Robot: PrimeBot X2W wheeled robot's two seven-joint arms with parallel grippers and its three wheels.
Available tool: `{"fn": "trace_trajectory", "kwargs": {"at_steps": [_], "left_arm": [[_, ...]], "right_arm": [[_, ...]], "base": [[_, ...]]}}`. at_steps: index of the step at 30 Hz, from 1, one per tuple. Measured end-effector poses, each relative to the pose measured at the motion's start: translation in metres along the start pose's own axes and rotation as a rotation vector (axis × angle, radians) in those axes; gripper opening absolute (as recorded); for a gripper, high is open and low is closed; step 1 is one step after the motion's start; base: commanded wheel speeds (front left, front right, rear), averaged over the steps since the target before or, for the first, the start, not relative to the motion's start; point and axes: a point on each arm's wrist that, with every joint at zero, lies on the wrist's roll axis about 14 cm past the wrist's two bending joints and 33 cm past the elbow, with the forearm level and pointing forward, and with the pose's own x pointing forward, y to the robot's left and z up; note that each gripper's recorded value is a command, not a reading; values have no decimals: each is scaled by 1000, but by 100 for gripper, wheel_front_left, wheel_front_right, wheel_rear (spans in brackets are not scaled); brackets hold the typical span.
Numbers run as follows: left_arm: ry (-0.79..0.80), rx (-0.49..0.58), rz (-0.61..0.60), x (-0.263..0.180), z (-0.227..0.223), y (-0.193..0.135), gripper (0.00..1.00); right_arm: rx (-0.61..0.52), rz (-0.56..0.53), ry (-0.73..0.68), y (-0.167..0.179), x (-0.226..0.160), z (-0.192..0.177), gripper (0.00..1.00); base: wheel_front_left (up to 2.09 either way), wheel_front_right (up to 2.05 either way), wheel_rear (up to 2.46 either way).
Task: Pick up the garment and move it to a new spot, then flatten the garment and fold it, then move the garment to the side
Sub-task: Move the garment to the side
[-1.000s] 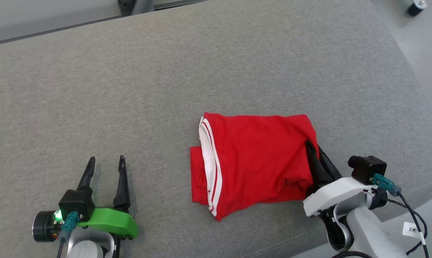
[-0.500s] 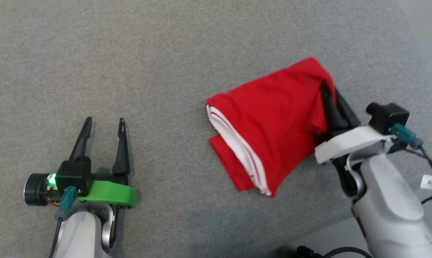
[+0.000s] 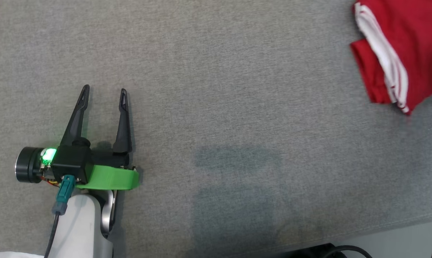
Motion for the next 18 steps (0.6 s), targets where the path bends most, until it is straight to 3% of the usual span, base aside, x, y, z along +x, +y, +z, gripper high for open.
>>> {"fn": "trace_trajectory", "kwargs": {"at_steps": [7, 8, 9, 13, 18], "left_arm": [[26, 29, 83, -11, -8, 29, 100], [29, 32, 90, -12, -8, 32, 100], [31, 34, 95, -13, -9, 33, 100], [32, 34, 107, -16, -6, 37, 100], [24, 24, 107, -23, 2, 34, 100]], "right_arm": [[-96, -150, 34, -51, 13, -14, 0], [-101, -164, 37, -54, 13, -15, 32], [-107, -177, 40, -57, 13, -16, 100], [-126, -190, -2, -57, 14, 0, 100], [-103, -67, -103, -15, 15, 35, 100]], "base": [[0, 0, 0], [0, 0, 0], [0, 0, 0], [0, 0, 0], [0, 0, 0]]}}
